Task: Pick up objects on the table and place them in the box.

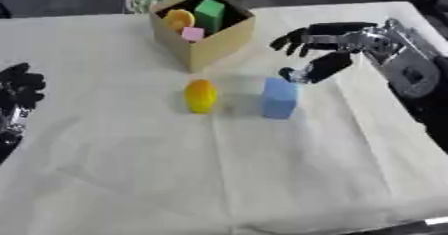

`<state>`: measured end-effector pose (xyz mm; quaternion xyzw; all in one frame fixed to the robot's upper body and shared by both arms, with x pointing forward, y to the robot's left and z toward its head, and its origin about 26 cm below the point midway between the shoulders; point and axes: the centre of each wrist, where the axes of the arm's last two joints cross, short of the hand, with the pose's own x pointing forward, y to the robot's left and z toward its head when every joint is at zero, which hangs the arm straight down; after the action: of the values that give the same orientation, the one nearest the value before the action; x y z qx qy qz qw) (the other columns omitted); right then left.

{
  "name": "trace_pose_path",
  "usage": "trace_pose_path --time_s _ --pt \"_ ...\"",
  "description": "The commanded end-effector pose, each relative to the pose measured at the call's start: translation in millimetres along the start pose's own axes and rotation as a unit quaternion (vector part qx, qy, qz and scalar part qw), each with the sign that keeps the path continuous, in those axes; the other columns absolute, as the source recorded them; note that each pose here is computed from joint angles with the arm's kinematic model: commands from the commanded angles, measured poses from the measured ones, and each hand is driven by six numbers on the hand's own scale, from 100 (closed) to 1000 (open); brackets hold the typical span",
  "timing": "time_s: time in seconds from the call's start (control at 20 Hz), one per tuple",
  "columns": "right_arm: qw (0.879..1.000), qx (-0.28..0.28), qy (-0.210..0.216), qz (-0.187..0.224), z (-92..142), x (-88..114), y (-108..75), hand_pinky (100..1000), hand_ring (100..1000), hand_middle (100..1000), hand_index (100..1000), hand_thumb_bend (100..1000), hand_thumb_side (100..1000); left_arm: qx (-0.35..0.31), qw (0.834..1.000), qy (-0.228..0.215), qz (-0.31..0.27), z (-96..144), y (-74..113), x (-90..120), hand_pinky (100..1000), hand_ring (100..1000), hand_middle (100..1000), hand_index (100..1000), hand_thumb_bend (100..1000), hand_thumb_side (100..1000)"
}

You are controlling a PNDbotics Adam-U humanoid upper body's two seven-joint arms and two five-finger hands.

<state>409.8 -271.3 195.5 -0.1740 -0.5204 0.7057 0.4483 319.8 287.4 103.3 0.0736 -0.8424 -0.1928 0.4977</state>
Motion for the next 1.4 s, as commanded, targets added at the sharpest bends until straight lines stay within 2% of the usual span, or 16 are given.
trace_pose_path --time_s 0.05,0.3,0.4,0.45,0.55,0.65,0.8,1.1,1.4 --pt "1.0 -0.002 0.002 0.007 4 -2 -6.3 798 875 922 1000 168 659 0.001 1.0 -0.007 -0.012 -3 7.5 4 777 786 725 897 255 666" --pt "1.0 0.009 0.0 0.007 2 -2 -3.6 802 878 925 1000 177 663 0.001 1.0 -0.007 -0.012 -3 7.4 4 777 786 725 897 253 667" --pt "1.0 0.023 -0.002 0.012 0 -2 -1.2 810 885 936 1000 213 649 0.001 1.0 -0.007 -0.012 -3 7.3 4 777 786 725 897 253 667" --pt "0.999 0.033 -0.002 0.018 -1 -1 -0.1 823 895 951 1000 264 585 0.001 1.0 -0.007 -0.012 -3 7.4 4 777 786 725 897 252 668" --pt "0.998 0.052 0.0 0.038 -3 0 1.5 839 909 968 1000 311 510 0.001 1.0 -0.006 -0.012 -2 7.4 4 777 786 725 897 252 668" --pt "0.996 0.07 0.003 0.057 -5 1 2.6 847 917 976 1000 335 475 0.0 1.0 -0.006 -0.012 -3 7.3 4 777 788 725 898 251 668" --pt "0.994 0.079 0.012 0.072 -9 0 3.4 848 917 976 1000 337 491 0.001 1.0 -0.006 -0.012 -2 7.2 4 777 790 725 898 251 669" --pt "0.993 0.089 0.031 0.071 -16 -10 10.0 851 920 980 1000 339 517 0.001 1.0 -0.006 -0.012 -2 7.1 4 777 791 725 898 249 669" --pt "0.994 0.061 0.056 0.069 -21 -18 13.2 841 906 967 1000 339 518 0.002 1.0 -0.006 -0.01 -3 6.9 4 778 792 725 898 248 670"
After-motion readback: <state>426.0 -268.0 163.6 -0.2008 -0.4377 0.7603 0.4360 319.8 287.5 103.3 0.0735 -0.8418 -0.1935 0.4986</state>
